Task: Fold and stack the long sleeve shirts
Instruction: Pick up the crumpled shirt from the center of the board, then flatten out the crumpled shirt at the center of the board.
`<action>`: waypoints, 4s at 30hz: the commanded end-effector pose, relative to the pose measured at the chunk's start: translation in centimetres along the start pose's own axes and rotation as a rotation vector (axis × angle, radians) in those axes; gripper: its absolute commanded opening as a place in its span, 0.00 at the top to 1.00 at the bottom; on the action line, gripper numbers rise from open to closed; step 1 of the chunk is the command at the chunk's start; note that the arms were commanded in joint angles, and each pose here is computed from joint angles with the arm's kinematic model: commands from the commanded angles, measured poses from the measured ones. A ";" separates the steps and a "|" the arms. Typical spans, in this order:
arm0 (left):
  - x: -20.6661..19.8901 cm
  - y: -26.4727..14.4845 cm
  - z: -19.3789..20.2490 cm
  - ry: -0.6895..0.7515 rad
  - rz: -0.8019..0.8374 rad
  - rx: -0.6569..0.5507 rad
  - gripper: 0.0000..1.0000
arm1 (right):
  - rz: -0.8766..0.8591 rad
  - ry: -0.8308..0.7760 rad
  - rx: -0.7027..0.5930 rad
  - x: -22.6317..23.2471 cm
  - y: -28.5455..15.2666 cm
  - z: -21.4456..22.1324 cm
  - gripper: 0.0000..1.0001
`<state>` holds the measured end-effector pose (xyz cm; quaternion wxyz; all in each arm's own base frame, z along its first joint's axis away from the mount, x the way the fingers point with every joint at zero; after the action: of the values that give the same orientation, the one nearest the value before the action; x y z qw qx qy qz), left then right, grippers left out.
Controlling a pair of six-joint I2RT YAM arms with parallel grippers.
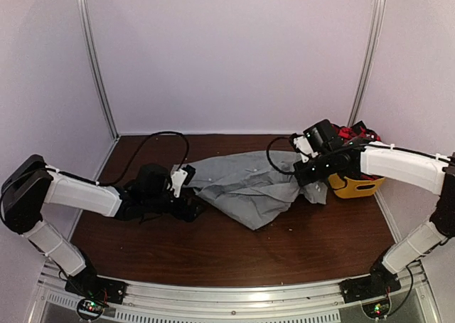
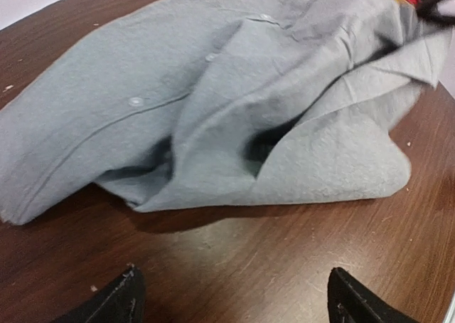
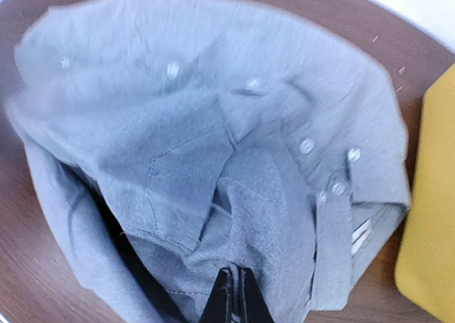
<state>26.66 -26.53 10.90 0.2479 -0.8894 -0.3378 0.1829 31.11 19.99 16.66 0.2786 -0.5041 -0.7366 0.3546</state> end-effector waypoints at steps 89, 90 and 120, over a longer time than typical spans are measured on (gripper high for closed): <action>7.7 1.9 -11.6 -0.034 -0.011 0.044 1.00 | -0.089 0.030 -0.042 -0.8 -2.1 -2.9 0.32; 7.8 1.9 -11.5 -0.037 -0.014 0.045 1.00 | -0.102 0.022 -0.042 -0.4 -2.3 -2.7 0.32; 8.9 0.8 -12.8 -0.083 -0.040 0.005 1.00 | -0.098 0.082 0.056 -0.4 -1.1 3.7 0.53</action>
<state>39.12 -24.87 16.80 0.2772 -0.8584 -0.3609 0.2367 27.33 17.39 15.70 0.3373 -0.4847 -0.7277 0.3491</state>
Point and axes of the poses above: each gripper's point midway between its finger pads, its own y axis out along the fingers, its own x axis along the line the jaws close on, z = x × y, the point moved 4 cm from there along -y, back along the fingers, and after that the axes turned 5 degrees about y, right-handed, at the moved point
